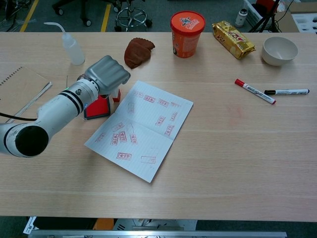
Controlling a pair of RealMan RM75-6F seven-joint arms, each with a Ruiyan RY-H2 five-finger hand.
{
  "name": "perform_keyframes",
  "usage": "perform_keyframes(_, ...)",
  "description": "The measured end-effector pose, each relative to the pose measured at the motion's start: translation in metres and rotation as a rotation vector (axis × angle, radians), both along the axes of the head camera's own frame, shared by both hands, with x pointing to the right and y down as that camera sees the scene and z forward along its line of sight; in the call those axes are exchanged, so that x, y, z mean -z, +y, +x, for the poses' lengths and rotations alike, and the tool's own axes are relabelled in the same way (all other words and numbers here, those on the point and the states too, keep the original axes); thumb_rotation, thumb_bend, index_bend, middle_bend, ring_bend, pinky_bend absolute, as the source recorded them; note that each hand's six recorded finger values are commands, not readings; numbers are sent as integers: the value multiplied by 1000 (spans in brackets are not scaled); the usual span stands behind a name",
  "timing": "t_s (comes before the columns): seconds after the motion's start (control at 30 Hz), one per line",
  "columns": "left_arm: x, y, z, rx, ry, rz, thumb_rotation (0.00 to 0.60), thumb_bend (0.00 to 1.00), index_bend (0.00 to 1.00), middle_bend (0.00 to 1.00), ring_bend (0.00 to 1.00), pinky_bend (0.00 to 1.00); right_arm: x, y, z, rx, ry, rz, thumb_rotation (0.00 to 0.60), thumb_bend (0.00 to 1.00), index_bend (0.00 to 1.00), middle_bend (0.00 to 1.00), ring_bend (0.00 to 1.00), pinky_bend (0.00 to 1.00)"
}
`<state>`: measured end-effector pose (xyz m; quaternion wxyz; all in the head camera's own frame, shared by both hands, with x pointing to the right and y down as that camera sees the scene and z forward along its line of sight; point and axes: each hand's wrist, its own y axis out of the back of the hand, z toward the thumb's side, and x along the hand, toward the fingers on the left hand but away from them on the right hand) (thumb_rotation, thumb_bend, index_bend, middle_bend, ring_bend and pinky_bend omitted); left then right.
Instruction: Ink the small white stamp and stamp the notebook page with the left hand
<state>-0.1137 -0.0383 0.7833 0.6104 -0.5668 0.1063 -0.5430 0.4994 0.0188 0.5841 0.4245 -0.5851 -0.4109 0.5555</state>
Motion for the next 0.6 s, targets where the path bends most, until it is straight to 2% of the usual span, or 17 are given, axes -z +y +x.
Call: perform_keyframes(0.6,-4,-3,14,27,31,-27,600,274,401,989,1000,1000,-1,3,6,-18,3,-5,600,68,432,510,407,506)
